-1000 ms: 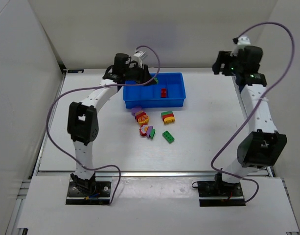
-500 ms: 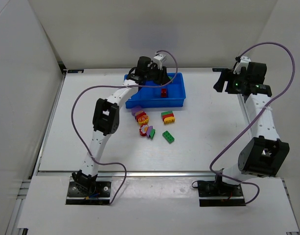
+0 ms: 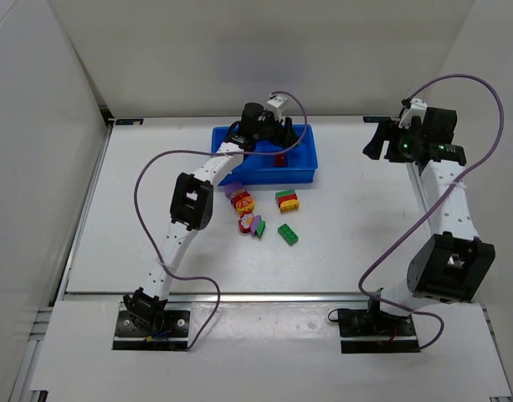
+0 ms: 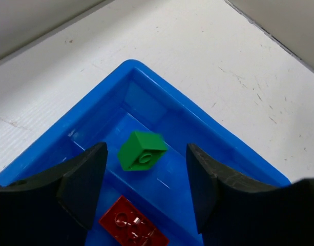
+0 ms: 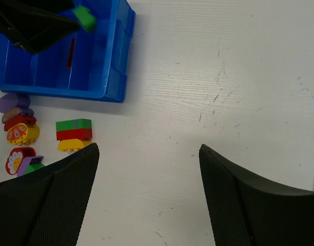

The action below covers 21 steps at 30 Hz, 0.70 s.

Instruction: Sort the legos into containers by color

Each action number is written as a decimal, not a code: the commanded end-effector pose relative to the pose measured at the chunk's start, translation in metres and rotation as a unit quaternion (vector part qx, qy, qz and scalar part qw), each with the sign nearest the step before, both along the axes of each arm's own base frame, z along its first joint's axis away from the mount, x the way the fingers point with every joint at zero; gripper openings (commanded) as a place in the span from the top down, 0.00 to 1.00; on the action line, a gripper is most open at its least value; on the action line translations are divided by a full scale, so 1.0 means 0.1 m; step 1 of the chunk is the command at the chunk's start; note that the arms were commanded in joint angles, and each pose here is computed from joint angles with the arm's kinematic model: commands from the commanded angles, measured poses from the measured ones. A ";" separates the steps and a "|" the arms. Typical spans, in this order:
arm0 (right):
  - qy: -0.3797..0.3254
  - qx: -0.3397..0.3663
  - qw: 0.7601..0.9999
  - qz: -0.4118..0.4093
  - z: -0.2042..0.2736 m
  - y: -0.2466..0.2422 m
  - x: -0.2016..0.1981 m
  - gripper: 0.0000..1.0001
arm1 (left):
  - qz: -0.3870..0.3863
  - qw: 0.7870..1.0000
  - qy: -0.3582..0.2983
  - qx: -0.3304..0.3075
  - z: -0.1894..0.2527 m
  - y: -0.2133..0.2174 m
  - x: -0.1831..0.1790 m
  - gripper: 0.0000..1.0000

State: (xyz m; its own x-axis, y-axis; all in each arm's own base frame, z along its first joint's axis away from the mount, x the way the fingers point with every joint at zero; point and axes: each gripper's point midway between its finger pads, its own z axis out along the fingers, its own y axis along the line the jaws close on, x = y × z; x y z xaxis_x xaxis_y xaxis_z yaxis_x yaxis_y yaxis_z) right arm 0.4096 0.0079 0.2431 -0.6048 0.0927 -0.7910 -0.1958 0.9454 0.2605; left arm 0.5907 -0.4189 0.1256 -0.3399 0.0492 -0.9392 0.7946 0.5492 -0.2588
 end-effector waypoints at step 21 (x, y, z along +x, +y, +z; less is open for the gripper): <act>0.033 -0.013 0.954 0.299 -0.56 1.92 -1.22 0.21 | 0.219 0.972 -0.080 -0.025 2.65 1.78 -0.40 0.16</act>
State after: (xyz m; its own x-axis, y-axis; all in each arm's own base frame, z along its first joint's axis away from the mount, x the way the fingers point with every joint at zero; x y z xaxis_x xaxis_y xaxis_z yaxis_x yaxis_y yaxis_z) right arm 0.3021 0.1789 0.1748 -0.6423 -0.2902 -0.7094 -0.6484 0.6992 0.3010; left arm 0.5740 -0.3329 0.3009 -0.2470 -0.0289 -0.9686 0.6765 0.7105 -0.1937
